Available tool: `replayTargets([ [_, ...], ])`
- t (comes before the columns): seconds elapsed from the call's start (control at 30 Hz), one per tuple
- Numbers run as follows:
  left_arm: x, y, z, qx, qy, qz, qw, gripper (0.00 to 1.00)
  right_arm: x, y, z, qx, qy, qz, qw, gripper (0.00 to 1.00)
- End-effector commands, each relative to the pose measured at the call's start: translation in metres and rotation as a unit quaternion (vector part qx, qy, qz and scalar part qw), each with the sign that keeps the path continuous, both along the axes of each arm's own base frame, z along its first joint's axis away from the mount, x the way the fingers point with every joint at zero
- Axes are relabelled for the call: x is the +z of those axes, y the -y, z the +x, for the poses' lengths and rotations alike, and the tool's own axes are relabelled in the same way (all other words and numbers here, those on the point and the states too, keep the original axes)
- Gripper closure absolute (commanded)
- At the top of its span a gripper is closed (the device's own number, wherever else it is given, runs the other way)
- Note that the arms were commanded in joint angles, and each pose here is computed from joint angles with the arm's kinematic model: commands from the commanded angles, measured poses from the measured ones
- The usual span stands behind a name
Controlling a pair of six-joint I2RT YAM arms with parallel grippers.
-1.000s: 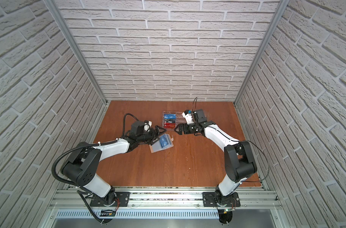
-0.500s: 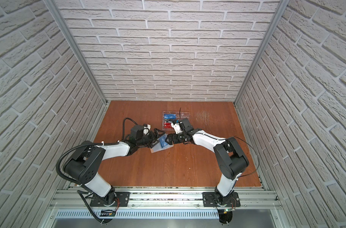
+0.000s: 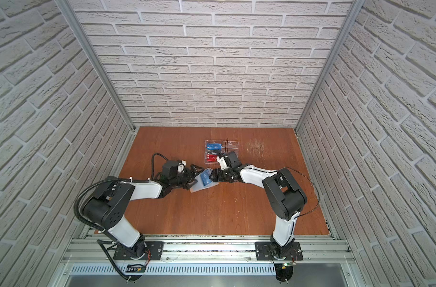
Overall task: Take the credit cards out of the card holder
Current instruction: Take out the credit card from the card slot.
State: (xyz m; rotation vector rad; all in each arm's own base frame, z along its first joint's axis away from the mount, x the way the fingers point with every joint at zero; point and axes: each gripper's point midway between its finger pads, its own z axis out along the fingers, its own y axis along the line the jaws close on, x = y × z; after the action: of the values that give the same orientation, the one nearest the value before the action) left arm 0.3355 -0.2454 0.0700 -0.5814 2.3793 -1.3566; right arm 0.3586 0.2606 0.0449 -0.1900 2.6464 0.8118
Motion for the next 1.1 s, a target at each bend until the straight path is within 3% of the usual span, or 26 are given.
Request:
replayTargets([
  [0.0, 0.003, -0.003, 0.007, 0.005, 0.021, -0.009, 1.0, 0.02, 0.001, -0.005, 0.004, -0.007, 0.008, 0.012, 1.0, 0.35],
  [0.77, 0.036, 0.011, 0.014, -0.026, 0.047, -0.052, 0.997, 0.02, -0.031, -0.015, -0.021, -0.02, -0.045, 0.032, 0.998, 0.69],
  [1.07, 0.026, 0.018, 0.019, -0.022, 0.035, -0.071, 0.997, 0.02, -0.043, -0.016, -0.026, -0.024, -0.061, 0.033, 0.997, 0.79],
])
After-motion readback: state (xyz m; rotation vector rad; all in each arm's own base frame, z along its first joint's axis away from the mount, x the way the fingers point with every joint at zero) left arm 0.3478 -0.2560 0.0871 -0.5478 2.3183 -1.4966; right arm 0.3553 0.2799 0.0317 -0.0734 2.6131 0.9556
